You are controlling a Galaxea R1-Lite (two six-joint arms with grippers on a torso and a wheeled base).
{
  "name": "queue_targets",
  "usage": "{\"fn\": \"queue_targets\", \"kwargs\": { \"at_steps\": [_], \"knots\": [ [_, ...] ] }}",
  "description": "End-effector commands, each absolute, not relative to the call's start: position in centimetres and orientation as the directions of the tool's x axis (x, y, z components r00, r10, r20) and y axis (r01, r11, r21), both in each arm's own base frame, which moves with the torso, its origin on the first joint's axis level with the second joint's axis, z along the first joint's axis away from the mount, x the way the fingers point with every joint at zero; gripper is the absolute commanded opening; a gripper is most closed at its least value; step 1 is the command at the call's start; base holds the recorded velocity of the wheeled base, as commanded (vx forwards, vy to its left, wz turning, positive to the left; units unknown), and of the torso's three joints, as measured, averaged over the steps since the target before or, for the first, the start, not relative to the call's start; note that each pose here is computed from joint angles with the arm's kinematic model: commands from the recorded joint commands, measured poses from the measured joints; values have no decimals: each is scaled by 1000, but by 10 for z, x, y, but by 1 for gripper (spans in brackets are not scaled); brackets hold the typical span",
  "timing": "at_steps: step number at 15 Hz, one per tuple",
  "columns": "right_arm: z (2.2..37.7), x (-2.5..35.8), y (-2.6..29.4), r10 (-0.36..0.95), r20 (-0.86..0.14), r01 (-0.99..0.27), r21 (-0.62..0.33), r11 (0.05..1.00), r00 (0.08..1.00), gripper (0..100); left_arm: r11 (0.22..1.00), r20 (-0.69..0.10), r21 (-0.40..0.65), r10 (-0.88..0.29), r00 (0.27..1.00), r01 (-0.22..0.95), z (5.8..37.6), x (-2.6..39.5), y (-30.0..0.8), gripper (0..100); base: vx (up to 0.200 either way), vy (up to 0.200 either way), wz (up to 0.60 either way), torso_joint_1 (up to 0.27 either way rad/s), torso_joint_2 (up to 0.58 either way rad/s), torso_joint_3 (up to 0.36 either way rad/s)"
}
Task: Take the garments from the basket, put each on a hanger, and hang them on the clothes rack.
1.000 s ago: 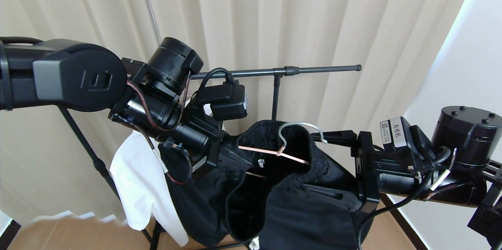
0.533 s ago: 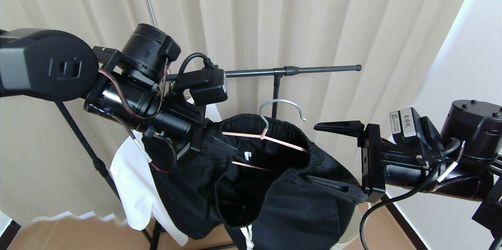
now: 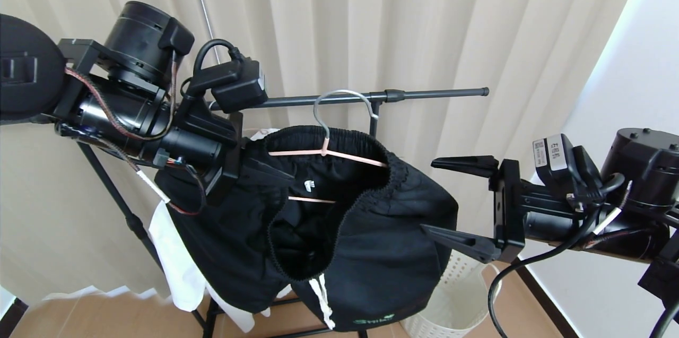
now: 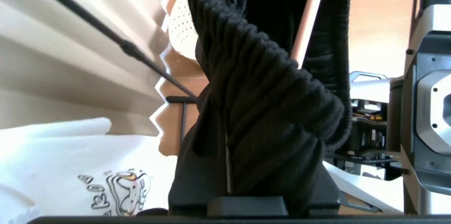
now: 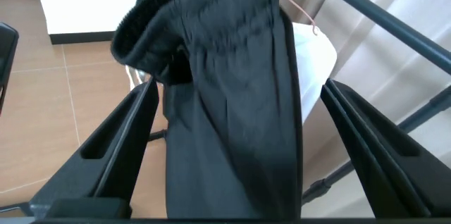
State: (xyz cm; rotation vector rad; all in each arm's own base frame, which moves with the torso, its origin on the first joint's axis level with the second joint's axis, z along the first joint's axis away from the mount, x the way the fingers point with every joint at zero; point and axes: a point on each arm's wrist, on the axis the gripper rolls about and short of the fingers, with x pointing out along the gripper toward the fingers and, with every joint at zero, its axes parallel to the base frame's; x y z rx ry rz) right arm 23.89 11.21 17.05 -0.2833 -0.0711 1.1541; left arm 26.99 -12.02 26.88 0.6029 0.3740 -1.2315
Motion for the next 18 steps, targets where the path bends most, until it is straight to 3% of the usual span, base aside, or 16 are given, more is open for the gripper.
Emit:
{"fn": "queue_targets", "kwargs": {
  "at_steps": [1,6,16,17,18],
  "knots": [
    [160,258,106,889,-113,-881,-234,410,444,100,232,-554,252,-762,336,940,279,261,-110,0,0,0,0,0,0,0],
    [140,276,106,873,-162,-882,-195,428,459,100,297,-541,226,-754,373,928,285,255,-98,0,0,0,0,0,0,0],
    [103,308,104,846,-234,-877,-167,451,480,100,330,-532,191,-757,380,925,289,253,-98,0,0,0,0,0,0,0],
    [104,308,103,845,-233,-876,-167,453,481,0,330,-532,191,-757,380,925,289,252,-98,0,0,0,0,0,0,0],
    [105,309,103,840,-231,-871,-172,460,490,0,332,-533,189,-756,380,924,289,253,-97,0,0,0,0,0,0,0]
  ]
}}
